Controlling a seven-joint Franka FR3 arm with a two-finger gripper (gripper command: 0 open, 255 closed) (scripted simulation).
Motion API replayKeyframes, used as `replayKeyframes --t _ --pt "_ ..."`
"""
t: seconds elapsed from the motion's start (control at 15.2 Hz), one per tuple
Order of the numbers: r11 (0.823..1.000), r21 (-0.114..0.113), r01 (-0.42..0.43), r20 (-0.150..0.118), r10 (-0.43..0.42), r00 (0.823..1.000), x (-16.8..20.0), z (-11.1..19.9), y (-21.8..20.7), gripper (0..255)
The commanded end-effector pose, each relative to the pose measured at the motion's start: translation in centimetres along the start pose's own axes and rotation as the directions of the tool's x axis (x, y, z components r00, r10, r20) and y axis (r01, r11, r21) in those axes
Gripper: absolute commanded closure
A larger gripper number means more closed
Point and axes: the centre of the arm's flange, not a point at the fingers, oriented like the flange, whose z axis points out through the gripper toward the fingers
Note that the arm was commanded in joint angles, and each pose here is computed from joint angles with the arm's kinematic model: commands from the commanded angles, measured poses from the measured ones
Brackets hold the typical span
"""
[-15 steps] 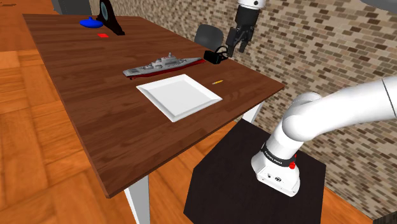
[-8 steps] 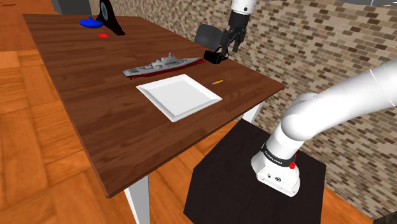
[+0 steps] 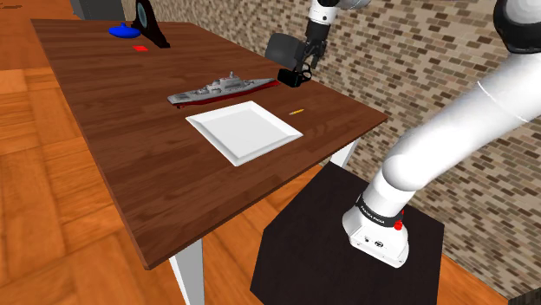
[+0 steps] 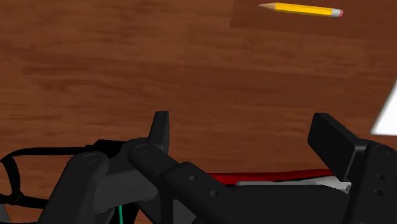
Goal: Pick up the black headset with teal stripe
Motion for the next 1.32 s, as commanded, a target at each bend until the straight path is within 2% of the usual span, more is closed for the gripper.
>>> replayKeyframes --t 0.0,0.79,1.25 --pt "1.000 0.003 -0.004 -0.004 0.004 1.000 2.0 0.8 2.1 0" --pt "0.999 0.030 -0.029 -0.027 0.030 0.999 12.2 5.6 13.2 0" --pt "0.999 0.030 -0.030 -0.028 0.031 0.999 12.3 8.9 13.4 0"
